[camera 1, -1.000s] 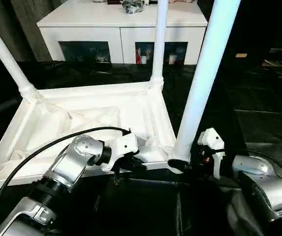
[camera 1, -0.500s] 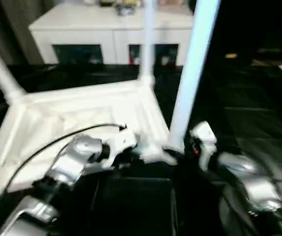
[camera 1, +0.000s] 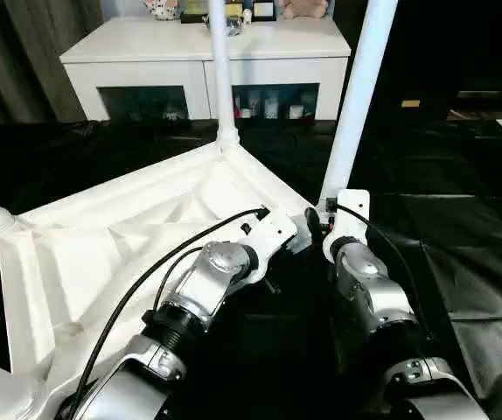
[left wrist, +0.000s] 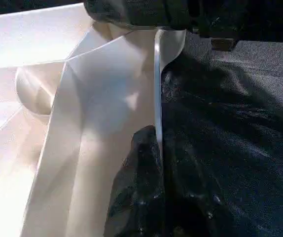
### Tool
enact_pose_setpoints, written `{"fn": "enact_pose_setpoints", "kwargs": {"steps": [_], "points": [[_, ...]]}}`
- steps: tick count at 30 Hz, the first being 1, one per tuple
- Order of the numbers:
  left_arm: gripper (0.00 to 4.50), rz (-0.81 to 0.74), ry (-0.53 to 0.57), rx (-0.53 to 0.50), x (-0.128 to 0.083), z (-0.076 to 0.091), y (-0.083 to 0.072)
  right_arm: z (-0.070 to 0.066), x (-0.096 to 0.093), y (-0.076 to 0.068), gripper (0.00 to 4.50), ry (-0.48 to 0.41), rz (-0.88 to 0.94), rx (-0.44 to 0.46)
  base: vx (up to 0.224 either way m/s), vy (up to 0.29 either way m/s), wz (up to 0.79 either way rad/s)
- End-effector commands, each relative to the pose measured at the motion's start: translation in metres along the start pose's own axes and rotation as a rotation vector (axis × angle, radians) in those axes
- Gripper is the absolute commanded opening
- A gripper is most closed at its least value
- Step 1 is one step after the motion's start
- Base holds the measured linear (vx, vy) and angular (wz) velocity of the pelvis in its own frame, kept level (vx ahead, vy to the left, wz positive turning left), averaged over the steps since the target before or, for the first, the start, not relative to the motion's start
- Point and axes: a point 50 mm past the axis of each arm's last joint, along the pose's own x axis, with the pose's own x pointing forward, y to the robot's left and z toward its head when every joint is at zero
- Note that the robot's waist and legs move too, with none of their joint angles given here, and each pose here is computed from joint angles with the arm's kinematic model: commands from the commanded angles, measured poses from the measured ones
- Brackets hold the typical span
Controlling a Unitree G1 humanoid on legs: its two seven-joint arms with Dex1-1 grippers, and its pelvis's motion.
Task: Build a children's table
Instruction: Rotate leg to tighten
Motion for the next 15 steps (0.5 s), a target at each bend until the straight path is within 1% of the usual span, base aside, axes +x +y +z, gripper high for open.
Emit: {"fn": "enact_pose_setpoints", "kwargs": {"steps": [1,2,3,4,5,7,9,10,11,13,14,15], "points": [[0.00,-0.026,0.007,0.021,0.004,-0.005,-0.007,-0.005,-0.002,0.022,3.59,0.007,0.099,-0.021,0.000,0.000,0.00],[0.00,-0.029,0.008,0.026,0.003,-0.007,-0.005,-0.004,-0.003,0.018,3.74,-0.008,0.085,-0.034,0.000,0.000,0.00],[0.00,-0.036,0.013,0.030,-0.001,-0.011,-0.002,-0.002,-0.004,0.010,3.83,-0.028,0.067,-0.058,0.000,0.000,0.00],[0.00,-0.040,0.012,0.031,-0.002,-0.012,-0.001,-0.001,-0.004,0.008,3.83,-0.033,0.064,-0.067,0.000,0.000,0.00],[0.00,-0.056,0.016,0.027,-0.007,-0.015,0.002,0.002,-0.007,0.001,3.87,-0.041,0.080,-0.078,0.000,0.000,0.00],[0.00,-0.069,0.015,0.033,-0.010,-0.016,0.003,0.003,-0.009,-0.003,4.15,-0.041,0.094,-0.092,0.000,0.000,0.00],[0.00,-0.113,0.012,0.050,-0.018,-0.020,0.004,0.007,-0.015,-0.009,4.27,-0.053,0.165,-0.156,0.000,0.000,0.00],[0.00,-0.172,0.003,0.080,-0.025,-0.023,0.005,0.010,-0.022,-0.013,4.27,-0.058,0.259,-0.188,0.000,0.000,0.00],[0.00,-0.242,0.008,0.101,-0.036,-0.029,0.006,0.012,-0.035,-0.018,4.27,-0.060,0.409,-0.242,0.000,0.000,0.00],[0.00,-0.305,0.000,0.132,-0.043,-0.032,0.006,0.013,-0.045,-0.020,4.27,-0.058,0.511,-0.280,0.027,-0.004,0.00],[0.00,-0.375,-0.022,0.163,-0.049,-0.033,0.003,0.013,-0.052,-0.022,4.27,-0.050,0.580,-0.301,0.054,-0.008,0.00],[0.00,-0.429,-0.031,0.167,-0.054,-0.034,0.001,0.012,-0.057,-0.024,4.27,-0.045,0.633,-0.322,0.000,0.000,0.00]]}}
